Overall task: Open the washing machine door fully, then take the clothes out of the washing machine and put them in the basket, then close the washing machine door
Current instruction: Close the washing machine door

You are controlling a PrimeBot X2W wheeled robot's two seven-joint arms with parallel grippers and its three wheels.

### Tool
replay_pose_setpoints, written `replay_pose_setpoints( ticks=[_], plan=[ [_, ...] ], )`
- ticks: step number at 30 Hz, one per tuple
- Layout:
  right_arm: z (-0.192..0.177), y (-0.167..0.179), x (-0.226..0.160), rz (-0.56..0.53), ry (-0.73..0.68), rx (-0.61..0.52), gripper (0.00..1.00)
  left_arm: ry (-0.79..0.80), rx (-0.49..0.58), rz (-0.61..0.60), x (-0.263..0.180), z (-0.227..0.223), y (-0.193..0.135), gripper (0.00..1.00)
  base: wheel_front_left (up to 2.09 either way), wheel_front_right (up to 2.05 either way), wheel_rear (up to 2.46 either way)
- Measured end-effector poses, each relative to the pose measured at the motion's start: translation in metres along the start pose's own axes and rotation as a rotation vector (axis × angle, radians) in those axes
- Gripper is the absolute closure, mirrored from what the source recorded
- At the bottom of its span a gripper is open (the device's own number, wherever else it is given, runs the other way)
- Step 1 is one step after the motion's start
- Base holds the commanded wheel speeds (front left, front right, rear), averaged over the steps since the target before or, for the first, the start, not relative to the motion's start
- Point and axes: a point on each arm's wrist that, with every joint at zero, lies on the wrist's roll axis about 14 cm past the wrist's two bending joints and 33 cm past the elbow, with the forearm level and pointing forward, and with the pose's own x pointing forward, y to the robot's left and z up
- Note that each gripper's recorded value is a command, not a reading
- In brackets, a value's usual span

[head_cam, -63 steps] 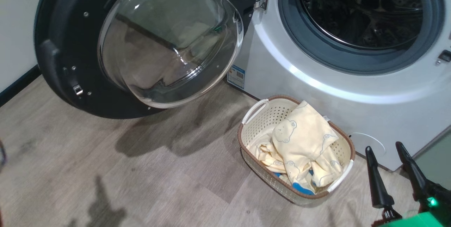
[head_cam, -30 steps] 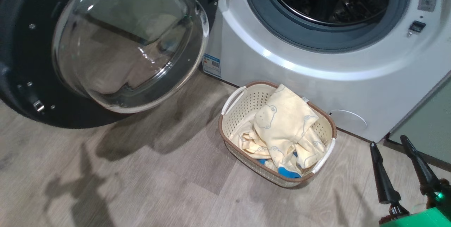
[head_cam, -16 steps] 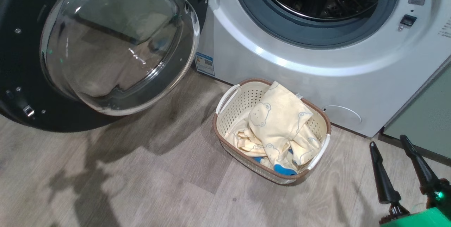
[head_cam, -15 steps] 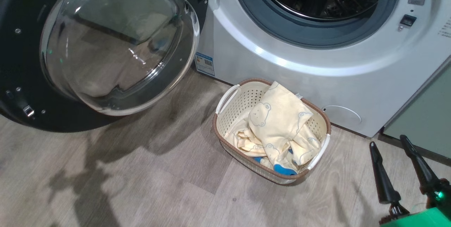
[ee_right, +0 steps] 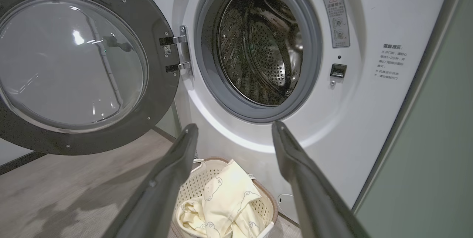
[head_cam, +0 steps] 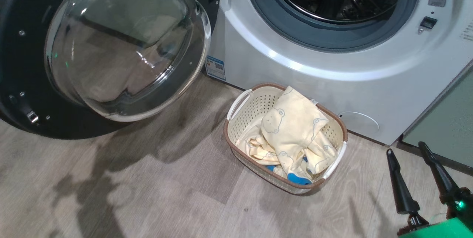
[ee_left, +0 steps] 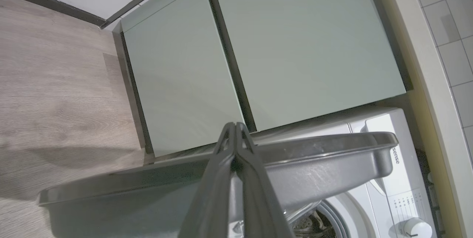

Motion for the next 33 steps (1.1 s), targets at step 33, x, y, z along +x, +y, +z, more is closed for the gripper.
replay_pose_setpoints(
  ticks=[33],
  plan=[
    [-0.002, 0.001, 0.008, 0.01, -0.003, 0.017, 0.0, 0.264, 0.027, -0.126, -0.015, -0.037, -0.012, 1.0, 0.0, 0.0, 0.0]
  ],
)
